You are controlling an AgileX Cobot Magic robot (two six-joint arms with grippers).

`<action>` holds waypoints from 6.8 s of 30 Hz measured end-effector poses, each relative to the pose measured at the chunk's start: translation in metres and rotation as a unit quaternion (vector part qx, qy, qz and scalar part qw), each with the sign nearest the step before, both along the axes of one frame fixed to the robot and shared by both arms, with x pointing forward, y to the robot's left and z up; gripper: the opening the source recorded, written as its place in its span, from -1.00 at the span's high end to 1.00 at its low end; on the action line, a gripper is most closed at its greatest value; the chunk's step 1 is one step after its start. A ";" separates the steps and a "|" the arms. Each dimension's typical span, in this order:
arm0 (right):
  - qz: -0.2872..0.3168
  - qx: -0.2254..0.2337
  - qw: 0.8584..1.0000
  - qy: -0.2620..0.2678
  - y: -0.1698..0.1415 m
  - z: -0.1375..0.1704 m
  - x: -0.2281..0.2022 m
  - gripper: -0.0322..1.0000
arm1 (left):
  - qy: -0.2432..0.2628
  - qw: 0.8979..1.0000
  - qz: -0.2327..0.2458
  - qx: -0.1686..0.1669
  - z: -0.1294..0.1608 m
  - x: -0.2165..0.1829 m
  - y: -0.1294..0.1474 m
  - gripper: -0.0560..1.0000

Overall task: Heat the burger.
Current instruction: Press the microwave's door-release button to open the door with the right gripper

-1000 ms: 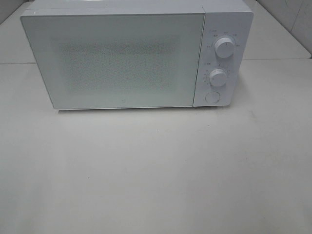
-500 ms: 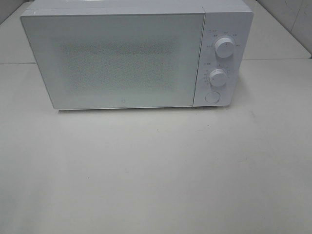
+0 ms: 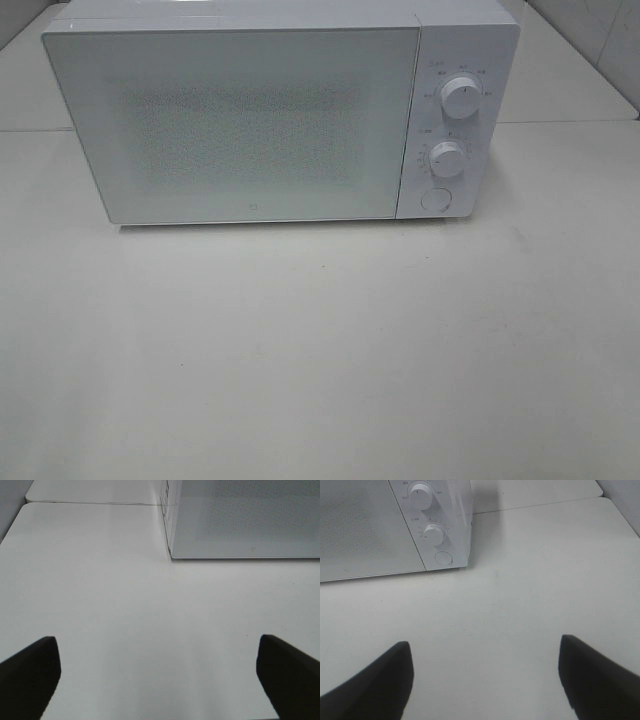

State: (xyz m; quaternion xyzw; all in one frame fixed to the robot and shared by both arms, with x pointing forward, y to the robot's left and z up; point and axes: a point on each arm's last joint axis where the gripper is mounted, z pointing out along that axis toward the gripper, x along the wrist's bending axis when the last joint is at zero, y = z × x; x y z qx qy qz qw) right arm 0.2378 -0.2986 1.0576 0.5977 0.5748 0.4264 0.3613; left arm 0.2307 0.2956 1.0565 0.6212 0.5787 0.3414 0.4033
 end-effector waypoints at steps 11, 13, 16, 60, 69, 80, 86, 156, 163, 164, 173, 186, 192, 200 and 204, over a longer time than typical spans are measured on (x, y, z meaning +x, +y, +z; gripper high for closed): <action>0.003 0.008 1.000 -0.024 0.001 0.008 0.001 -0.55 | 0.000 1.000 0.000 0.000 0.000 0.000 0.000 -0.98; 0.003 0.009 1.000 -0.026 0.001 0.010 0.004 -0.55 | 0.000 1.000 0.000 0.000 0.000 0.000 0.000 -0.98; 0.004 0.010 1.000 -0.028 0.002 0.014 0.013 -0.55 | 0.000 1.000 0.000 0.000 0.000 0.000 0.000 -0.98; -0.042 0.107 0.993 0.000 0.013 -0.025 0.202 0.92 | 0.000 1.000 0.000 0.000 0.000 0.000 0.000 -0.98; -0.098 0.261 0.960 -0.007 0.013 -0.062 0.208 0.92 | 0.000 1.000 0.000 0.000 0.000 0.000 0.000 -0.98; -0.134 0.481 0.866 0.034 0.023 -0.100 0.212 0.92 | 0.000 1.000 0.000 0.000 0.000 0.000 0.000 -0.98; -0.151 0.555 0.816 0.052 0.027 -0.118 0.223 0.92 | 0.000 1.000 0.000 0.000 0.000 0.000 0.000 -0.98; -0.235 0.612 0.755 0.033 0.125 -0.196 0.334 0.92 | 0.000 1.000 0.000 0.000 0.000 0.000 0.000 -0.98; -0.241 0.602 0.761 0.032 0.126 -0.197 0.337 0.92 | 0.000 1.000 0.000 0.000 0.000 0.000 0.000 -0.98; -0.239 0.599 0.764 0.028 0.126 -0.198 0.338 0.92 | 0.000 1.000 0.000 0.000 0.000 0.000 0.000 -0.98; -0.243 0.598 0.763 0.014 0.127 -0.205 0.342 0.92 | 0.000 1.000 0.000 0.000 0.000 0.000 0.000 -0.98; -0.245 0.591 0.768 0.001 0.133 -0.204 0.350 0.92 | 0.000 1.000 0.000 0.000 0.000 0.000 0.000 -0.98; -0.249 0.590 0.768 0.001 0.134 -0.204 0.350 0.92 | 0.000 1.000 0.000 0.000 0.000 0.000 0.000 -0.98; -0.251 0.587 0.770 0.005 0.134 -0.204 0.350 0.92 | 0.000 1.000 0.000 0.000 0.000 0.000 0.000 -0.98; -0.251 0.587 0.770 0.005 0.134 -0.204 0.350 0.92 | 0.000 1.000 0.000 0.000 0.000 0.000 0.000 -0.98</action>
